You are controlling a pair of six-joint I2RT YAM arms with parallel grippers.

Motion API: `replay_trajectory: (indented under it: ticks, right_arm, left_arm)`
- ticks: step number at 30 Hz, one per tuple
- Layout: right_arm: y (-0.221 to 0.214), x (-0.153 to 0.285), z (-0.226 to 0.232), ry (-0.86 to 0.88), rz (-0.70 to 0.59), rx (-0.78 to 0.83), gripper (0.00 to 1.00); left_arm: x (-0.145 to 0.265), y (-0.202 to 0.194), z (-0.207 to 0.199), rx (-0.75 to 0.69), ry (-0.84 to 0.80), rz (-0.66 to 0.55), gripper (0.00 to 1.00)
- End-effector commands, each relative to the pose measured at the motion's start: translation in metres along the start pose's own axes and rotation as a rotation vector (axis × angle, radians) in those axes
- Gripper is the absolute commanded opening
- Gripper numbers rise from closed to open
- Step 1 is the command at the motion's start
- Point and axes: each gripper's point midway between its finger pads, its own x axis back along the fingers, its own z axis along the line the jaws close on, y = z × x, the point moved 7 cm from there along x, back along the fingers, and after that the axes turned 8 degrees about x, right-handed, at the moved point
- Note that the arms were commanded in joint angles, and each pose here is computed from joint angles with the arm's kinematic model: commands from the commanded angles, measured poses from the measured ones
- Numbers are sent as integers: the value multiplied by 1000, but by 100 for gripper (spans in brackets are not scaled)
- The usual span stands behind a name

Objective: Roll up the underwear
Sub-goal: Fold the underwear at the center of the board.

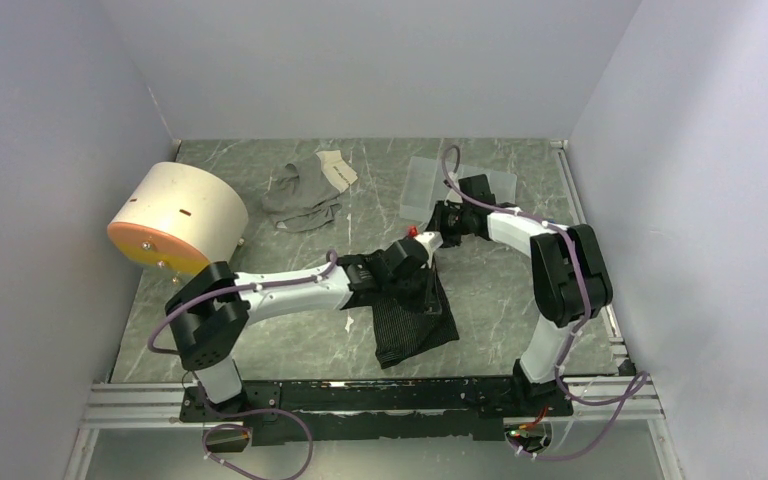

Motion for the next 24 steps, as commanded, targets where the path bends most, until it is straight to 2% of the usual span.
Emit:
replay_trajectory:
  ticks: [1, 4, 5, 6, 8, 10, 13, 18, 22, 24]
  right_arm:
    - [-1, -9, -18, -83, 26, 19, 10]
    - [6, -7, -22, -124, 21, 31, 21]
    - [8, -5, -23, -142, 26, 30, 24]
    - [10, -3, -24, -165, 22, 30, 26]
    - [14, 5, -21, -193, 2, 39, 39]
    - [17, 17, -20, -240, -31, 50, 47]
    - [17, 34, -17, -282, -70, 62, 53]
    - [0, 49, -10, -262, -50, 38, 55]
    - [-37, 63, -14, -287, -29, -1, 61]
    - [-53, 67, -14, -271, -19, -15, 62]
  left_arm:
    - [-9, 5, -9, -46, -8, 1, 5]
    - [-19, 6, -11, -54, -28, 15, 5]
    - [-22, 6, -10, -61, -22, 23, 10]
    - [-25, 6, -10, -68, -16, 31, 25]
    - [-24, 6, -10, -78, -20, 30, 39]
    - [-15, 9, -12, -83, -25, -3, 58]
    - [5, 15, -18, -99, -50, -69, 72]
    - [48, 12, -1, -101, 15, -153, 83]
    - [75, -3, 54, -40, 199, -200, 90]
    - [86, -10, 78, 14, 234, -215, 93]
